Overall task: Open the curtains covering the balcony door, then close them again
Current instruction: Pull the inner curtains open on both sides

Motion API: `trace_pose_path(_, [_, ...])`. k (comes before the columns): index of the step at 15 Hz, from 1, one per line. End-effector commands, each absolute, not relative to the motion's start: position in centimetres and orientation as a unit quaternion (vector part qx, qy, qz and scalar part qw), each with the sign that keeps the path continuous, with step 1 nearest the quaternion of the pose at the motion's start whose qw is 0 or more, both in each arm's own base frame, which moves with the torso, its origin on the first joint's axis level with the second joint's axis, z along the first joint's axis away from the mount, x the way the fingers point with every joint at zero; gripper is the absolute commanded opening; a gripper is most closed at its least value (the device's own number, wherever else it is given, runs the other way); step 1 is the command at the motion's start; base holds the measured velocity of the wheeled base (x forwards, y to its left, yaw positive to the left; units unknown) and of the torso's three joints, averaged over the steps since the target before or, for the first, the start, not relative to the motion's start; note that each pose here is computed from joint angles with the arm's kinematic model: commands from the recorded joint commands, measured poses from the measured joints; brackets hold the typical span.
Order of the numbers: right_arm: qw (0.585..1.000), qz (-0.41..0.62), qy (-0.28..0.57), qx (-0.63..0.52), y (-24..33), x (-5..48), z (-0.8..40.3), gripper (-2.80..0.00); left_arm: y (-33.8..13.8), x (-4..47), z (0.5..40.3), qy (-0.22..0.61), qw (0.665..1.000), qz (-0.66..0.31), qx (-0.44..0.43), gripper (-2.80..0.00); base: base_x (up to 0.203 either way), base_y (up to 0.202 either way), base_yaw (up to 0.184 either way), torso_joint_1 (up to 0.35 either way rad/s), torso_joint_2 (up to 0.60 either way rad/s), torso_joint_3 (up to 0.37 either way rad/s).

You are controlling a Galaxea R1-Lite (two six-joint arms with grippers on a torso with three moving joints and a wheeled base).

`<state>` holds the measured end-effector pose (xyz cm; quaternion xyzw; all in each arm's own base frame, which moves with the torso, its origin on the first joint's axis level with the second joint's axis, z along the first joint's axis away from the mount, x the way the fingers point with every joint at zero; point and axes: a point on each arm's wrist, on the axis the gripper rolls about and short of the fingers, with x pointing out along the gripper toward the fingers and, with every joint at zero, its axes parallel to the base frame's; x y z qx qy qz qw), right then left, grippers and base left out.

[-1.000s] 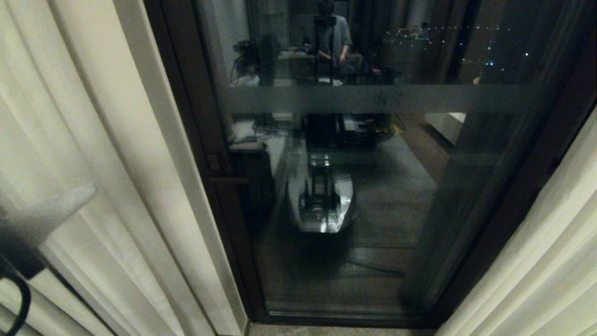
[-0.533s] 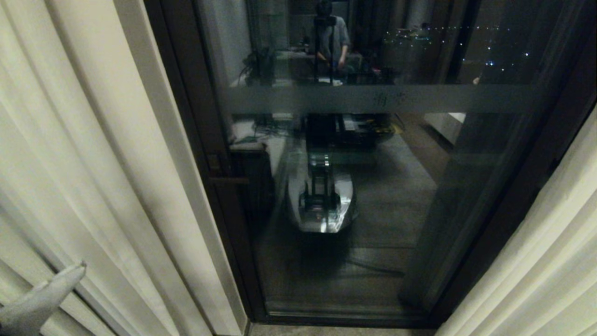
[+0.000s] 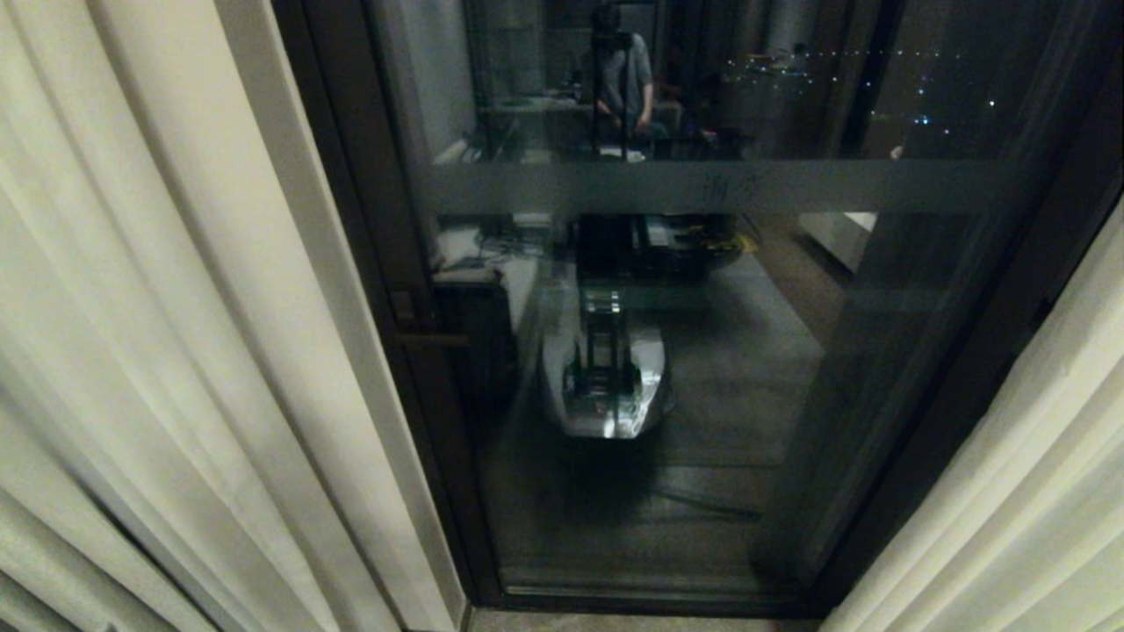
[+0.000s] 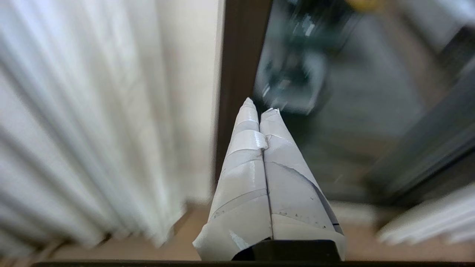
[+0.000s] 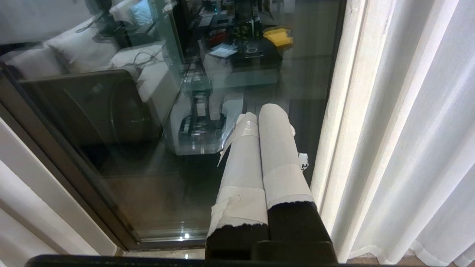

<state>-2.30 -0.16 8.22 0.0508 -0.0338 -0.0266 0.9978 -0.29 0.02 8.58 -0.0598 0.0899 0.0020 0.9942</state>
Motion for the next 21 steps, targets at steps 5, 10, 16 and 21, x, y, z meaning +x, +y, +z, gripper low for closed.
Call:
trace_pose_path(5, [0.998,-0.027,-0.034,0.051,-0.2,-2.3,8.2,-2.8,0.0,-1.6,7.9,0.045,0.999,0.014,-0.025,-2.8,0.0,0.0,0.0,0.0,0.0,0.0])
trace_pose_path(10, [0.998,-0.026,-0.034,0.051,-0.2,-2.3,8.2,-2.8,0.0,-2.3,7.7,-0.002,1.0,0.013,-0.025,-2.8,0.0,0.0,0.0,0.0,0.0,0.0])
trace_pose_path(16, [0.998,-0.027,-0.034,0.051,-0.2,-2.3,8.2,-2.8,0.0,-2.3,7.7,-0.009,1.0,0.011,-0.024,-2.8,0.0,0.0,0.0,0.0,0.0,0.0])
trace_pose_path(21, [0.998,-0.027,-0.034,0.051,-0.2,-2.3,8.2,-2.8,0.0,-2.3,7.7,-0.009,1.0,0.012,-0.025,-2.8,0.0,0.0,0.0,0.0,0.0,0.0])
